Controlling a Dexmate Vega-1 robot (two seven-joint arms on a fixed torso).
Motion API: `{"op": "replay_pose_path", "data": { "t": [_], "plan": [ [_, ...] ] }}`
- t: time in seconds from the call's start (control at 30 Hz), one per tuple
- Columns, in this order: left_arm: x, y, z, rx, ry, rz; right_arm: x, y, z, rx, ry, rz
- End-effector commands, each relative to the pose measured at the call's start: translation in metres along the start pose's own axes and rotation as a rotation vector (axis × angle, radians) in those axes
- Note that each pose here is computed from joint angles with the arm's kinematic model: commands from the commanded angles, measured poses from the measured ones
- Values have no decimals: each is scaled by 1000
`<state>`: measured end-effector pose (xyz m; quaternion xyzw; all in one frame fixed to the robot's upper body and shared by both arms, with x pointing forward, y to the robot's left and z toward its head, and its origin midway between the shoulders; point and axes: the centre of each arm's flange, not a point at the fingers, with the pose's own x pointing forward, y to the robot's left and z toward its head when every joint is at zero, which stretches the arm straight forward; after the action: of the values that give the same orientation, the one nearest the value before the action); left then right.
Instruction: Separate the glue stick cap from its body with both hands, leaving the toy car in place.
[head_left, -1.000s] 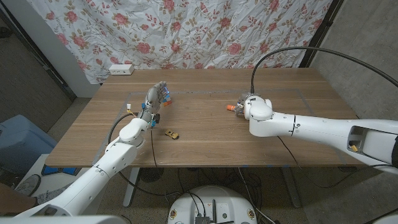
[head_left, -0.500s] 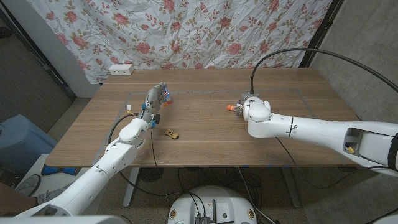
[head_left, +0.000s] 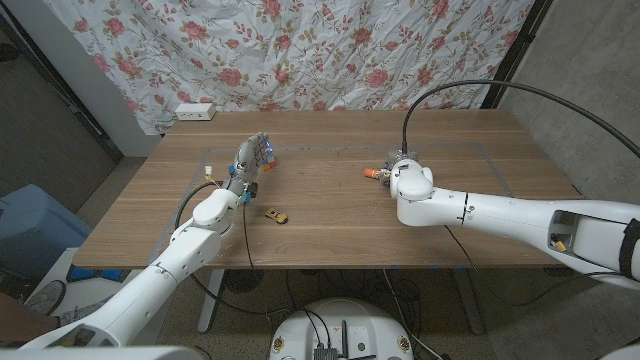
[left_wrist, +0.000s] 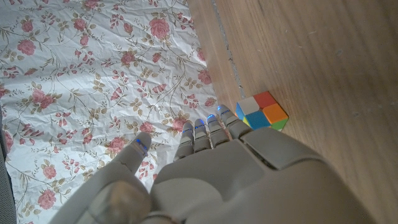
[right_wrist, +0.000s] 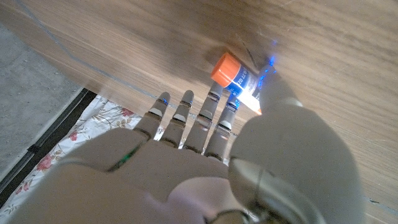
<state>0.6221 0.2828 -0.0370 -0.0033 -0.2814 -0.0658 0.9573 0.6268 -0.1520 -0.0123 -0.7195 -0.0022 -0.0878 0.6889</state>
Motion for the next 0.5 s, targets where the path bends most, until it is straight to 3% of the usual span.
{"op": "replay_pose_path", "data": {
  "t": [0.03,0.5],
  "plan": [
    [7,0,-1,-2,3,-5,4,5,1,-4,2,-25],
    [10,-2,-2,-5,9,-6,7,8,-3,0,5,-61]
  ]
}}
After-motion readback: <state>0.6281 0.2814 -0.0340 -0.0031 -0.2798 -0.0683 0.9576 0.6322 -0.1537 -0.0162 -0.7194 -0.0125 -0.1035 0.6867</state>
